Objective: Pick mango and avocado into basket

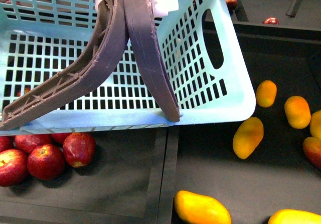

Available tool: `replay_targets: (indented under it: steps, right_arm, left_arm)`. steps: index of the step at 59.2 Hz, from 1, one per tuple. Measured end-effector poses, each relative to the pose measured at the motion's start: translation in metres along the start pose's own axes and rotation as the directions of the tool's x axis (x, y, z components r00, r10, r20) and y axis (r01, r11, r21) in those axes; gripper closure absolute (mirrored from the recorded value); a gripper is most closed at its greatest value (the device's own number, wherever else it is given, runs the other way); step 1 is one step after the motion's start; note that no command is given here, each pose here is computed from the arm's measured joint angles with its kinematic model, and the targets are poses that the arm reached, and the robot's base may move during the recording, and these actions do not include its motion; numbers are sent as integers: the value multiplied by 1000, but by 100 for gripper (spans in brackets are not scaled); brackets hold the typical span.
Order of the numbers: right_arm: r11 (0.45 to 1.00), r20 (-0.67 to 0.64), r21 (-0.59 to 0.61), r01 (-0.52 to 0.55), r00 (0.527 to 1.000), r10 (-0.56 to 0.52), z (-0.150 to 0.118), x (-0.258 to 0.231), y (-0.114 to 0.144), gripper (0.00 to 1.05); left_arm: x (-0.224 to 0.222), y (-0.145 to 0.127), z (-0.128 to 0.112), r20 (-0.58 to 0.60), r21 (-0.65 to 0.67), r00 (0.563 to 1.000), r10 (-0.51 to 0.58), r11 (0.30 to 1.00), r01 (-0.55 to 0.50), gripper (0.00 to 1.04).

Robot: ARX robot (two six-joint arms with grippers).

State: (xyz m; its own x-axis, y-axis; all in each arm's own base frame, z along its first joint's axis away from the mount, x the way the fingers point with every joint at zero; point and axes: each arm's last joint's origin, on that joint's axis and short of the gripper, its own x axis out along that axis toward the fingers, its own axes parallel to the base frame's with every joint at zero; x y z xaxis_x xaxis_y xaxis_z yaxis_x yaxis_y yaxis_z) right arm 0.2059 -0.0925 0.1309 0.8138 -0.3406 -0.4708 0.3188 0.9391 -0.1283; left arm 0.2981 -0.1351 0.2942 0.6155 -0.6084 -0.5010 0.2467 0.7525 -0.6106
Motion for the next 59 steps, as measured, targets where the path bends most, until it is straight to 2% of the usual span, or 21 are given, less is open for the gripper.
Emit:
replay_targets:
  steps: [17, 31, 49, 59]
  right_arm:
    - [998, -178, -58, -39, 984, 28, -37, 65, 3, 8]
    - [996, -277, -74, -45, 961, 23, -68, 107, 12, 8]
    - [997, -409, -66, -25, 912, -4, -119, 146, 21, 8]
    - [999, -443, -39, 1, 896, -18, -136, 160, 22, 8]
  left_arm:
    - [0, 0, 0, -2, 0, 1000, -3, 1000, 3, 88]
    - [0, 0, 0, -1, 0, 1000, -2, 1000, 2, 88]
    - [0, 0, 0, -2, 0, 1000, -3, 1000, 3, 88]
    - [0, 0, 0, -2, 0, 1000, -3, 1000, 3, 88]
